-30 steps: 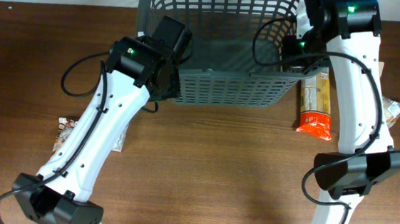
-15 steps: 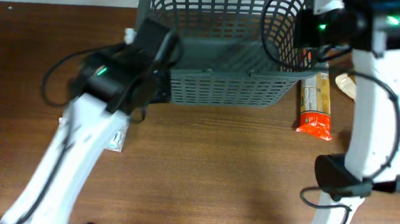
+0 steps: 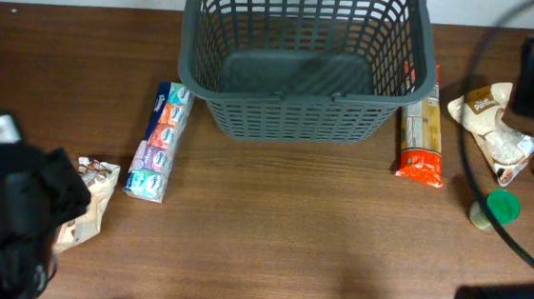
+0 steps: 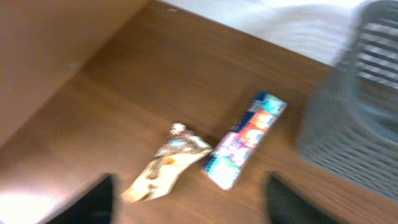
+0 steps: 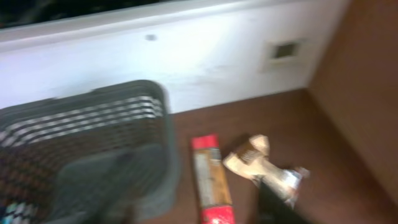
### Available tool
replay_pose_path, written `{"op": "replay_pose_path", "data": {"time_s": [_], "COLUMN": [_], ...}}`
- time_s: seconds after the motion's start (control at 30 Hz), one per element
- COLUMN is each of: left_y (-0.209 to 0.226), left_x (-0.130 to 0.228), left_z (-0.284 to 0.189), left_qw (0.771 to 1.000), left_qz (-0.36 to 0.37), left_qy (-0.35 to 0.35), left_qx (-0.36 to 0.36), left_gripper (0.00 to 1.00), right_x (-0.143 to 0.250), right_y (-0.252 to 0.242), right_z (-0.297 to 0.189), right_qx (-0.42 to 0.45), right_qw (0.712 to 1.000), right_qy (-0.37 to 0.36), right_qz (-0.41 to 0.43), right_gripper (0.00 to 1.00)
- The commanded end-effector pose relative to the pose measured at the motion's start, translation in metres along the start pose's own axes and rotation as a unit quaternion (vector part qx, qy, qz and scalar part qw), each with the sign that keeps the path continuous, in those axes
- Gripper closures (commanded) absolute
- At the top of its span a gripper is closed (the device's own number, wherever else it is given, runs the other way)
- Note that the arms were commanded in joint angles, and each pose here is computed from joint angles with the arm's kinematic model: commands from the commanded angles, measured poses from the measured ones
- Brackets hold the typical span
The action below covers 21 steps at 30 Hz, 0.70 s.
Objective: Pack container
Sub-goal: 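Release the basket and retract both grippers away from it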
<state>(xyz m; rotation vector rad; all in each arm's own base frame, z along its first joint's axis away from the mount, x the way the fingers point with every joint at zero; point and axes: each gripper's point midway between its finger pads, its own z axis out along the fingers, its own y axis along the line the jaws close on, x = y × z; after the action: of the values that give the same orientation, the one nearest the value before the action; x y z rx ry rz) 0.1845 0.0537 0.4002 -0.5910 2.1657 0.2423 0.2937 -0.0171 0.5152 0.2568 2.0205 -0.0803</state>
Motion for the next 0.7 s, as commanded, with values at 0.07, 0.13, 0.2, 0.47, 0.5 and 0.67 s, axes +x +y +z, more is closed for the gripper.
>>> {"op": "replay_pose_path", "data": {"time_s": [0.07, 0.13, 0.2, 0.47, 0.5, 0.67], "left_y": [0.031, 0.031, 0.031, 0.026, 0.025, 0.022], "left_x": [0.003, 0.005, 0.006, 0.006, 0.007, 0.008], "left_z": [-0.003, -0.001, 0.001, 0.012, 0.013, 0.017], "left_qw": [0.998, 0.998, 0.997, 0.996, 0.996, 0.996], "left_qz": [-0.008, -0.004, -0.001, 0.009, 0.010, 0.014], "left_qy": [0.002, 0.009, 0.015, 0.032, 0.034, 0.045], "left_qx": [-0.063, -0.067, -0.070, -0.079, -0.079, -0.078], "left_gripper": [0.00, 0.00, 0.00, 0.00, 0.00, 0.01], "right_x": [0.023, 0.037, 0.057, 0.160, 0.172, 0.214], "right_y": [-0.053, -0.070, -0.088, -0.161, -0.168, -0.185], "right_z": [-0.001, 0.003, 0.009, 0.024, 0.026, 0.057], "right_qx": [0.097, 0.126, 0.158, 0.287, 0.296, 0.288], "right_qw": [0.994, 0.989, 0.980, 0.901, 0.891, 0.862], "right_qy": [0.042, 0.069, 0.105, 0.251, 0.269, 0.321], "right_qz": [0.035, 0.043, 0.057, 0.205, 0.215, 0.266], "right_gripper": [0.01, 0.01, 0.01, 0.01, 0.01, 0.01]}}
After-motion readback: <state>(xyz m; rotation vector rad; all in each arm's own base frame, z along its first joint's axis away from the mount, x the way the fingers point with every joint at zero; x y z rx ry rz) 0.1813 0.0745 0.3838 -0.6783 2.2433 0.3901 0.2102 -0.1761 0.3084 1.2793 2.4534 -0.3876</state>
